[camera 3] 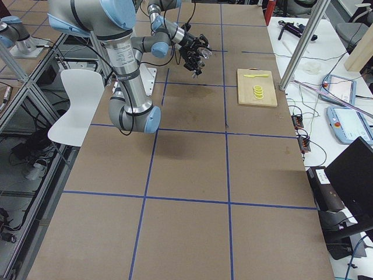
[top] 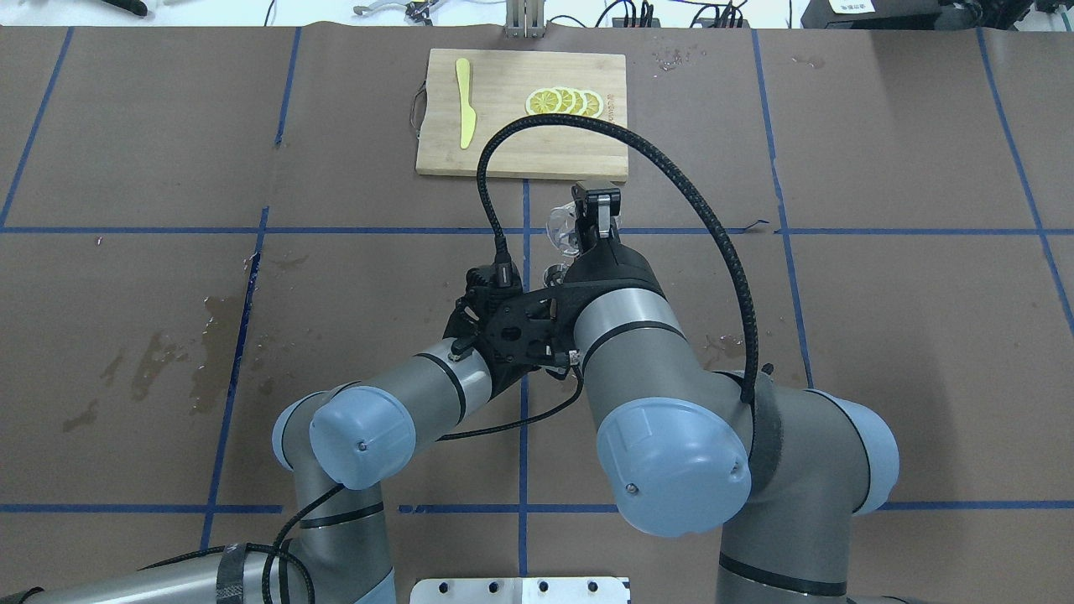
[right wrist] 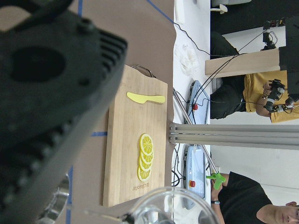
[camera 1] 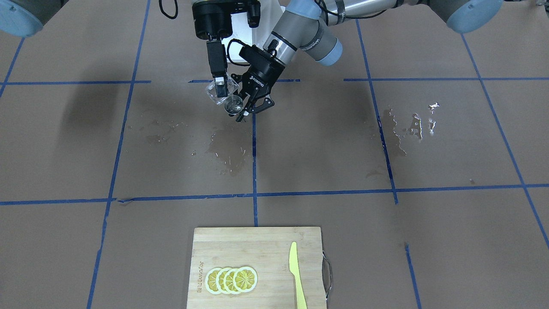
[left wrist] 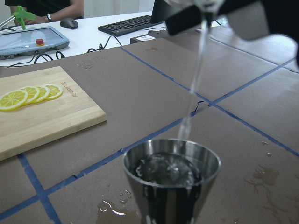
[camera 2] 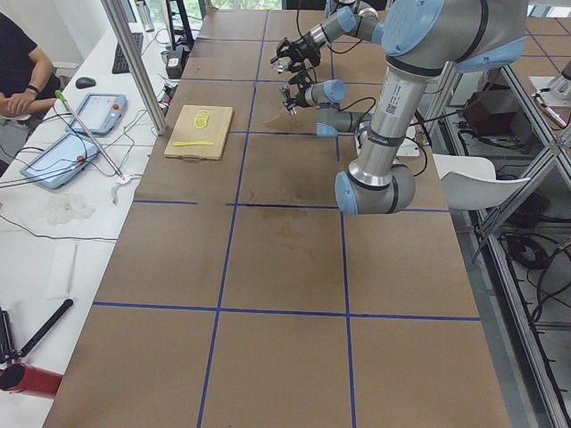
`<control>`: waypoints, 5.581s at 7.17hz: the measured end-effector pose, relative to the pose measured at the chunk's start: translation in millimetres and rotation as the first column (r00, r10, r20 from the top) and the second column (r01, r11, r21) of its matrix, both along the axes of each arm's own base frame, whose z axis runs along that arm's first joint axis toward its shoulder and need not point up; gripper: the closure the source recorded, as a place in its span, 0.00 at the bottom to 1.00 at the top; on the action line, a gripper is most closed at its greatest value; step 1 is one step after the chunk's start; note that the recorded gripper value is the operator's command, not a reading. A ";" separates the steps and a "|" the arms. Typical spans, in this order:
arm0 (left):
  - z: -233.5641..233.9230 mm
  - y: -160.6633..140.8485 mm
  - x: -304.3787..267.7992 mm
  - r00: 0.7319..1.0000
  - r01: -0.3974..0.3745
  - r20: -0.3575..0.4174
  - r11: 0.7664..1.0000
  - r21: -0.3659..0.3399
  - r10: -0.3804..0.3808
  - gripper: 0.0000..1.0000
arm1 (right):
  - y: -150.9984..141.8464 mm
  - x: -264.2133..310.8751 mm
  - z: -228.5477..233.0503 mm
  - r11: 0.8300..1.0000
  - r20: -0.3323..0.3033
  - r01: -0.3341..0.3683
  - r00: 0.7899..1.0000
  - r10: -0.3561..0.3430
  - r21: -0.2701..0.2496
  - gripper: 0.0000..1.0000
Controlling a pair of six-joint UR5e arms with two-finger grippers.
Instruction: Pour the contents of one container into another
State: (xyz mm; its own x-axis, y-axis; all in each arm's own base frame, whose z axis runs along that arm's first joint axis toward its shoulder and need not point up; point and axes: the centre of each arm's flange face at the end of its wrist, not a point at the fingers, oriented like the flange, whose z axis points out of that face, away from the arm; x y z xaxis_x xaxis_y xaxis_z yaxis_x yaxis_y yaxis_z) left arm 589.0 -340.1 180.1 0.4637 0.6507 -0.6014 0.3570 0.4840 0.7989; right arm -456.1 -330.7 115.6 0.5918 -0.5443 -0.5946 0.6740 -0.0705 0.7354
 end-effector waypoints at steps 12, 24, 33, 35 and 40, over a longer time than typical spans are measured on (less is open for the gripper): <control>4.5 -18.3 -19.4 0.997 0.038 -0.063 0.999 -0.035 -0.040 1.00 | -45.5 61.4 90.6 0.928 0.547 -0.058 0.793 0.267 -0.368 1.00; 243.7 -55.9 -242.5 0.886 0.461 0.114 0.832 -0.309 -0.449 1.00 | -42.2 175.4 236.7 0.443 0.452 0.100 0.295 0.842 -0.891 1.00; 333.4 -2.3 -209.3 0.694 0.692 0.073 0.635 -0.343 -0.717 1.00 | -47.4 184.3 311.8 0.534 0.529 0.054 0.242 0.813 -0.844 1.00; 343.8 10.0 -187.5 0.685 0.703 0.067 0.633 -0.325 -0.726 1.00 | -48.9 183.8 316.8 0.538 0.530 0.035 0.235 0.815 -0.842 1.00; 350.6 22.1 -166.7 0.695 0.698 0.075 0.646 -0.308 -0.715 0.98 | -47.1 188.8 327.2 0.546 0.537 0.022 0.220 0.815 -0.838 1.00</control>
State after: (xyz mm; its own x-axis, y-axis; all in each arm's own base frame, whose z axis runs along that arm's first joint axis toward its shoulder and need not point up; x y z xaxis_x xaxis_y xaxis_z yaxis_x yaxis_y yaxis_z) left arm 422.3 -318.0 530.7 0.6731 -0.0715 -0.7361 0.7234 0.2703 0.6353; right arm -267.3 -377.8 442.8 0.6978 0.0687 0.7130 -0.5707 0.6548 0.4955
